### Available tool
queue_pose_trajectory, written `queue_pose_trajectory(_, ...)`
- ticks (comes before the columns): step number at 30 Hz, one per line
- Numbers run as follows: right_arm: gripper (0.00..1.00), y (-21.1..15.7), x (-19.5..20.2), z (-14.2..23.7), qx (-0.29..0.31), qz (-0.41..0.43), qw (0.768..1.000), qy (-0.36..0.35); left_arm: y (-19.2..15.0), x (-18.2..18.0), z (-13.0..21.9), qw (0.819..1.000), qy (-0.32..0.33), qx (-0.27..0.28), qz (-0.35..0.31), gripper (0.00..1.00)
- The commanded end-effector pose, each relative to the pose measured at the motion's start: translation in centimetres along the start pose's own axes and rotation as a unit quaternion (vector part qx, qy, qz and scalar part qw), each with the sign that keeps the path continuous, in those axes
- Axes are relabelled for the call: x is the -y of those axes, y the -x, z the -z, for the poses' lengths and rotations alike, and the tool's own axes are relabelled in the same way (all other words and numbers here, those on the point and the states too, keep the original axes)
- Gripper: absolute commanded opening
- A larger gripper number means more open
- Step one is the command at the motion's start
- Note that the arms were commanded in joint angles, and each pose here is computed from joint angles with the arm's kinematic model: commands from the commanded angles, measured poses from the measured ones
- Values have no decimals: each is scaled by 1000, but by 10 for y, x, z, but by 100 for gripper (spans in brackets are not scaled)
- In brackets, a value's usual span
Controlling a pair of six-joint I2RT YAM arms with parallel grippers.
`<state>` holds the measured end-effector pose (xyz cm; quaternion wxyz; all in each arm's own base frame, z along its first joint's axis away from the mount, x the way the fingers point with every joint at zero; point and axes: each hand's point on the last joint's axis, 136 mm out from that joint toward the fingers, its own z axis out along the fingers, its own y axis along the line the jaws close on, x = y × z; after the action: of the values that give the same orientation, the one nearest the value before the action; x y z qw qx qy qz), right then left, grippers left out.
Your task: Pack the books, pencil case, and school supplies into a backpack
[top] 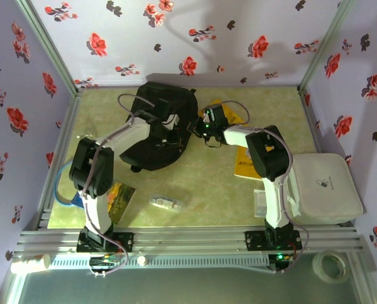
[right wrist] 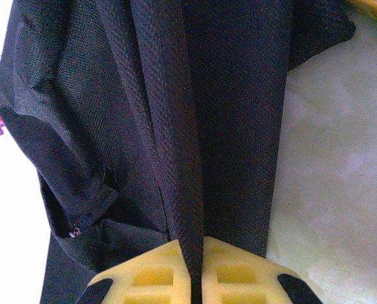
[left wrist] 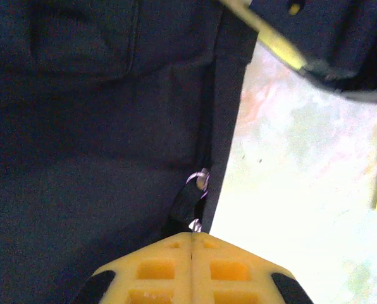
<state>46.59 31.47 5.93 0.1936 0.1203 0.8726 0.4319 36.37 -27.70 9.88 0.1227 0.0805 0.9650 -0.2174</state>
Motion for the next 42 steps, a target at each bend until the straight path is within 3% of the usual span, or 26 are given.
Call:
queue_pose_trajectory(1, 8, -1, 15, 5, 4, -18, 1000, -23, 20, 4, -3, 1000, -8, 23, -12, 0)
queue_pose_trajectory(10, 7, -7, 20, 3, -2, -20, 999, -28, 76, 13, -7, 995, -31, 97, 14, 0)
queue_pose_trajectory(15, 7, -12, 22, 3, -6, -24, 999, -27, 86, 7, -19, 994, -29, 101, 34, 0)
queue_pose_trajectory(16, 7, -13, 22, 4, -6, -25, 999, -27, 83, 3, -18, 995, -19, 95, 40, 16)
queue_pose_trajectory(18, 7, -12, 21, 5, -5, -24, 999, -26, 75, -6, -10, 995, 3, 88, 41, 39)
queue_pose_trajectory(19, 7, -12, 20, 5, -3, -23, 999, -25, 69, -7, -2, 996, 9, 86, 36, 45)
queue_pose_trajectory(22, 7, -11, 18, 5, -3, -22, 999, -23, 45, -8, 23, 997, 15, 75, 20, 52)
queue_pose_trajectory(26, 7, -11, 16, 4, -5, -24, 1000, -19, 5, -14, 38, 999, 21, 46, 7, 52)
queue_pose_trajectory(31, 7, -10, 15, 4, -5, -25, 1000, -17, -42, -25, 28, 999, 33, -11, 1, 50)
queue_pose_trajectory(42, 7, -13, 19, 3, -6, -27, 999, -22, -44, -17, -11, 998, 0, -58, -6, 44)
